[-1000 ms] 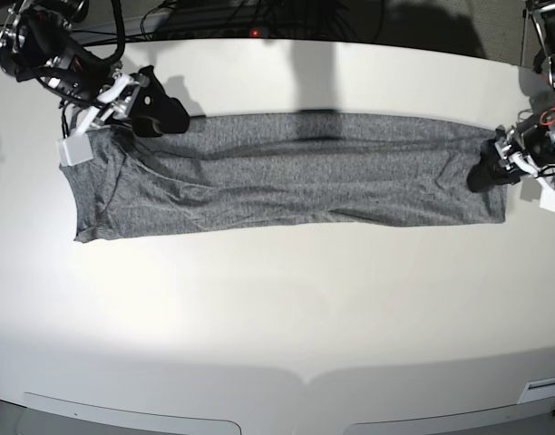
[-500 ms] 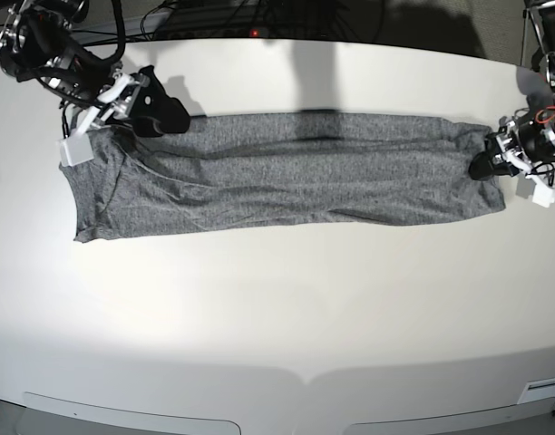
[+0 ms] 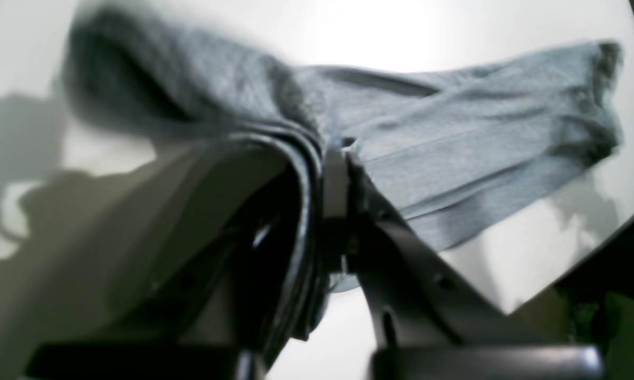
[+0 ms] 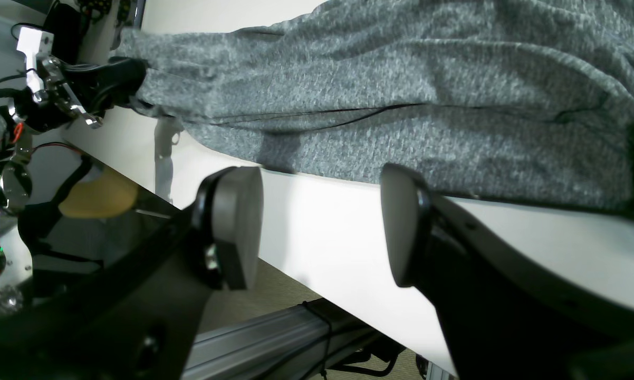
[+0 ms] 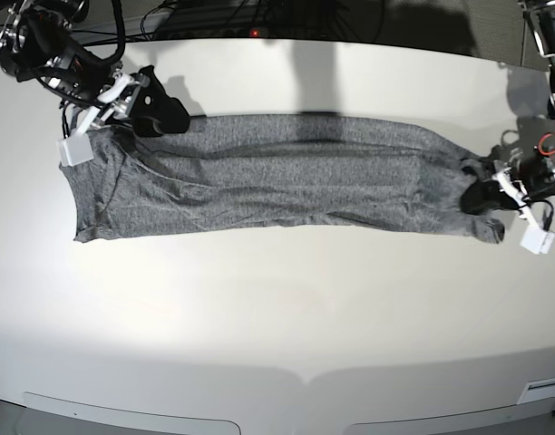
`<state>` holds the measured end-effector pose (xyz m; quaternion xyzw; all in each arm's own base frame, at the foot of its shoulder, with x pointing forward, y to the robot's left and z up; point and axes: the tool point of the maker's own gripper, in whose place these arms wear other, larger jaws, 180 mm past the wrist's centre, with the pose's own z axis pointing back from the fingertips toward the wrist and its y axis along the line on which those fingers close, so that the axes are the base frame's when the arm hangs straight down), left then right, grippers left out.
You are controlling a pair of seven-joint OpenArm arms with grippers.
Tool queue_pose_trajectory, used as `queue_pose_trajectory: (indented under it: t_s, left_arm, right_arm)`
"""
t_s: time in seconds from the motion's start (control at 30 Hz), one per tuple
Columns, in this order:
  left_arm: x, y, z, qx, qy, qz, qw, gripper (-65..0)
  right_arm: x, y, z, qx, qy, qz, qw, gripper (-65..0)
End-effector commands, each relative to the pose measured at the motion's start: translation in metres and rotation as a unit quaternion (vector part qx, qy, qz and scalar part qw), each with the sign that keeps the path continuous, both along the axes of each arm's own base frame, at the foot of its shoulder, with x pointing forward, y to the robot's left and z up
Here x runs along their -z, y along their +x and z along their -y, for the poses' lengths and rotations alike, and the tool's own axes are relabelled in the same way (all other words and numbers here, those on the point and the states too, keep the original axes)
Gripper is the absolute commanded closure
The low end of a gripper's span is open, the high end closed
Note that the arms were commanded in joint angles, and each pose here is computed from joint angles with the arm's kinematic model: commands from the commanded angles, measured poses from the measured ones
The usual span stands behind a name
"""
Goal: Fold the T-shirt properly
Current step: 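Lift the strip end with the left gripper and fold it toward the right gripper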
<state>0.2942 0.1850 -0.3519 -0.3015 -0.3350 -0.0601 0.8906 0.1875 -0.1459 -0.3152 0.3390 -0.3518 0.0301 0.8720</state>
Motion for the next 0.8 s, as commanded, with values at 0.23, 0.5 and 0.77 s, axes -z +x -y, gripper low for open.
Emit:
queue_pose_trajectory:
  t_s: [0.23, 0.5, 0.77]
  left_arm:
    - [-0.008, -0.011, 0.071, 0.0, -0.097, 0.024, 0.995, 0.0]
    - [-0.004, -0.006, 0.122, -0.026, -0.146, 0.027, 0.989, 0.0]
    - [0.009, -0.006, 0.158, -0.003, -0.107, 0.027, 0.994, 0.0]
  right_arm:
    - [-0.011, 0.005, -0.001, -0.004, 0.004, 0.022, 0.9997, -35.6]
    - [-0.011, 0.005, -0.001, -0.004, 0.003, 0.022, 0.9997, -35.6]
    - [-0.011, 0.005, -0.001, -0.004, 0.004, 0.022, 0.9997, -35.6]
